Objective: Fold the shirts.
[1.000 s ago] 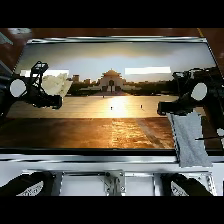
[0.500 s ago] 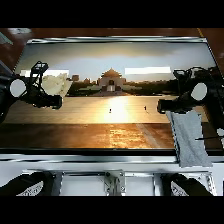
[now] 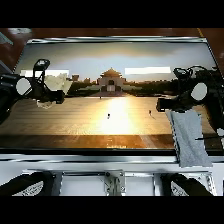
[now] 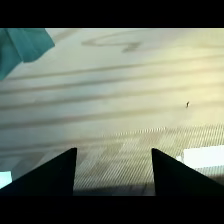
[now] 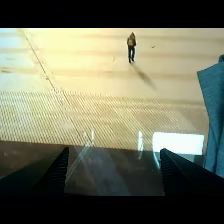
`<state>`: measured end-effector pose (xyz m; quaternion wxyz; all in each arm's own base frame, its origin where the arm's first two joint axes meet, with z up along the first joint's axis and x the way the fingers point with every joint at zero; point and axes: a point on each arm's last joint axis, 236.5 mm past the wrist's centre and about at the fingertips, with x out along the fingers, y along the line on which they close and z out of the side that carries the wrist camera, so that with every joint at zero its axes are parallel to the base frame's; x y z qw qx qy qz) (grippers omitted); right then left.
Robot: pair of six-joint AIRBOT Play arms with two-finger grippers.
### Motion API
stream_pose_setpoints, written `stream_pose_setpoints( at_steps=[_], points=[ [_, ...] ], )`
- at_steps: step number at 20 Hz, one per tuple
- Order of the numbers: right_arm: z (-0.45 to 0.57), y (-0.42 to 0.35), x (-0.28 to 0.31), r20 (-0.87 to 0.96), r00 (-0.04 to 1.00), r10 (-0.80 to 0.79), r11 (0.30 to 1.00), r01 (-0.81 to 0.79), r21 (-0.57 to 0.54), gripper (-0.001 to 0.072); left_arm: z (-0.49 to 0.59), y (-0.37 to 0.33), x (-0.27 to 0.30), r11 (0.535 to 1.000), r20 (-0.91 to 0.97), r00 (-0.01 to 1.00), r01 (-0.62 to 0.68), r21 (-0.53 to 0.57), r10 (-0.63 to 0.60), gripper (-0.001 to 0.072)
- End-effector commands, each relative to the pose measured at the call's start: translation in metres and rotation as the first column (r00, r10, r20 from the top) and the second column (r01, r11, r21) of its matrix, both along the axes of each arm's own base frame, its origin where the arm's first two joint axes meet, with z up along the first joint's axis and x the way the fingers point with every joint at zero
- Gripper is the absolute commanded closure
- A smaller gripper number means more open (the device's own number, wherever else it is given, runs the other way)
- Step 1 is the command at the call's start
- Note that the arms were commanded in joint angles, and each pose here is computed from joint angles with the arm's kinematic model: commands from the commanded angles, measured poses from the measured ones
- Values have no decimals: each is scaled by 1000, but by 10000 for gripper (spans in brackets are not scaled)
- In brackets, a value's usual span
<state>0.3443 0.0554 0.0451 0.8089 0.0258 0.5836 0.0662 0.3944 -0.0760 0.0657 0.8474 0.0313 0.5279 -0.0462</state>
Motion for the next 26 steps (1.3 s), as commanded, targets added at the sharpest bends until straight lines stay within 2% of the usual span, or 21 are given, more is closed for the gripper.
stream_pose_setpoints(
  at_steps=[1,2,4,5,6,10,14,22,23,24,25,26],
  points=[
    [-1,6,0,-9,1000,-10,999,11,30,17,0,41,42,992,62,991,-123,6,122,82],
    [-2,7,1,-10,1000,-13,999,13,38,17,-6,66,53,984,43,983,-178,13,177,41],
    [-7,9,2,-24,1000,-14,999,15,42,17,-22,112,71,959,-15,960,-281,26,281,25],
    [-11,10,2,-36,999,-14,999,15,44,17,-33,130,77,948,-53,947,-315,32,317,-13],
    [-16,11,2,-51,999,-14,999,16,51,17,-48,143,81,946,-101,940,-323,37,325,-13],
    [-36,19,2,-120,993,-13,997,22,79,22,-103,164,91,958,-225,931,-275,78,286,-13],
    [-53,25,-2,-188,982,-9,995,28,98,22,-129,167,112,964,-187,946,-255,77,265,-13],
    [-57,25,-11,-230,973,-3,995,25,95,22,-170,164,109,964,-251,931,-257,71,266,-8],
    [-57,25,-13,-239,971,0,995,24,94,22,-170,164,109,964,-252,930,-256,72,266,63],
    [-57,25,-15,-245,970,1,995,23,94,22,-170,164,109,964,-252,930,-257,72,266,391],
    [-57,25,-16,-250,968,2,995,22,94,22,-168,164,109,964,-254,930,-257,72,266,672],
    [-57,25,-16,-252,968,3,995,22,95,22,-165,163,108,964,-259,928,-258,68,267,671]
  ],
)
